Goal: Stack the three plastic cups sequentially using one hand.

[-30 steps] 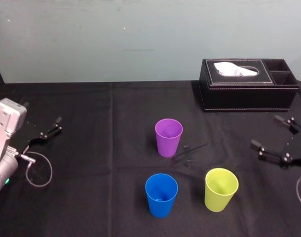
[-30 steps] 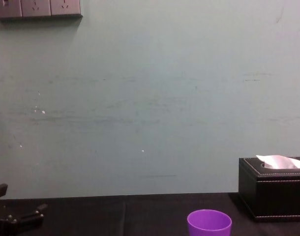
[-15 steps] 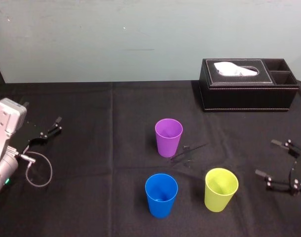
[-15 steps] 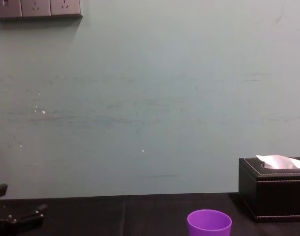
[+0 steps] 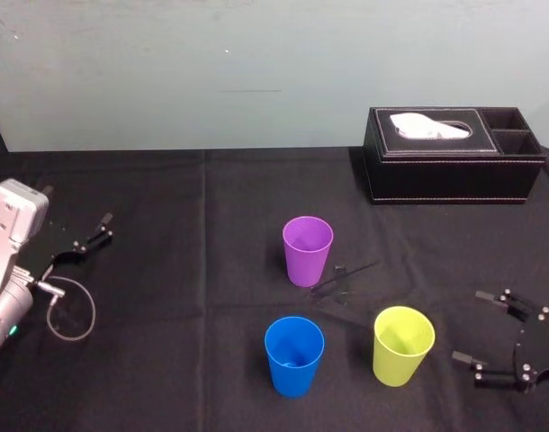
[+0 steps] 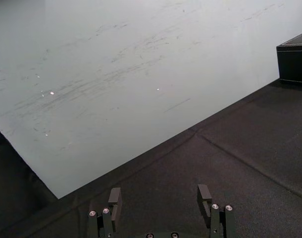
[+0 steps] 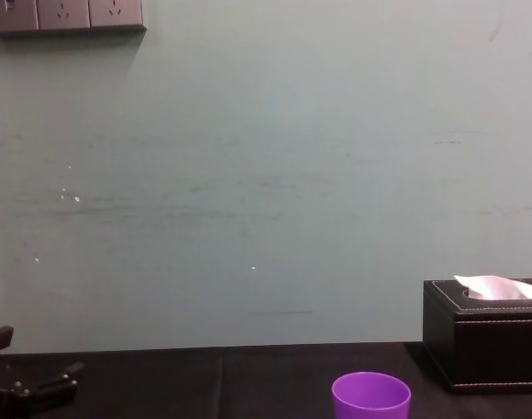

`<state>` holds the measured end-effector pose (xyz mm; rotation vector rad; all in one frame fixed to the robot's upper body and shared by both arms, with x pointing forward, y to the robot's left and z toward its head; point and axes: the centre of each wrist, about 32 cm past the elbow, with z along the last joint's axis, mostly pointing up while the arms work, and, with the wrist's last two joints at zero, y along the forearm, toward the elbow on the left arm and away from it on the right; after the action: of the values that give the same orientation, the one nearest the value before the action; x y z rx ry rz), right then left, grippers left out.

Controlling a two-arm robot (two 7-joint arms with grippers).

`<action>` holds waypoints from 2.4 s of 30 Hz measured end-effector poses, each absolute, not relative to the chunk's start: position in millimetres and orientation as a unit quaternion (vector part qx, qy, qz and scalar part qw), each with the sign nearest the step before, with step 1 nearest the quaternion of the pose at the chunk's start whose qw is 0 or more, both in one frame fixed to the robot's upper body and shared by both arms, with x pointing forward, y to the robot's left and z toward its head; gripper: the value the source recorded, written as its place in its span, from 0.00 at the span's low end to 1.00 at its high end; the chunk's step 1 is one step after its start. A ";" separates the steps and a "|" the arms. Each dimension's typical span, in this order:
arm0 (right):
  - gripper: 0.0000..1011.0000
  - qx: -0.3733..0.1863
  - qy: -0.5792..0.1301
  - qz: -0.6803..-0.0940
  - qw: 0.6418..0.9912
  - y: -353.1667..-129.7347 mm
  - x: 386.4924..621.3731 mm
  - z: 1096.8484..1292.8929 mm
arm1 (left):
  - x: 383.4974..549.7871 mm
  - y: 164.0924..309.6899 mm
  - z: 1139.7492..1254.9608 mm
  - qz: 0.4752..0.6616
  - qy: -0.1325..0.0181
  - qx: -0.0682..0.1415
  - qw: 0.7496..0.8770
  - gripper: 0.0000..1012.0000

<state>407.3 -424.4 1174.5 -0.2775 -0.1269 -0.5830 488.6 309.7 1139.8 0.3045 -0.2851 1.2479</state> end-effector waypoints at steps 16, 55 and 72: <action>0.99 -0.153 -0.036 -0.266 0.951 -411.0 413.0 1154.9 | 488.6 309.7 1139.8 0.580 -0.132 0.142 0.791 0.99; 0.99 -0.128 0.005 -0.244 0.961 -382.8 437.9 1140.5 | 488.6 309.7 1139.8 0.580 -0.132 0.142 0.791 0.99; 0.99 -0.132 0.009 -0.245 0.960 -370.8 447.6 1133.7 | 488.6 309.7 1139.8 0.580 -0.132 0.141 0.791 0.99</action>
<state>447.6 -370.8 1133.7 -0.2678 0.0181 -0.4976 488.6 309.7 1139.8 0.3044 -0.2850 1.2479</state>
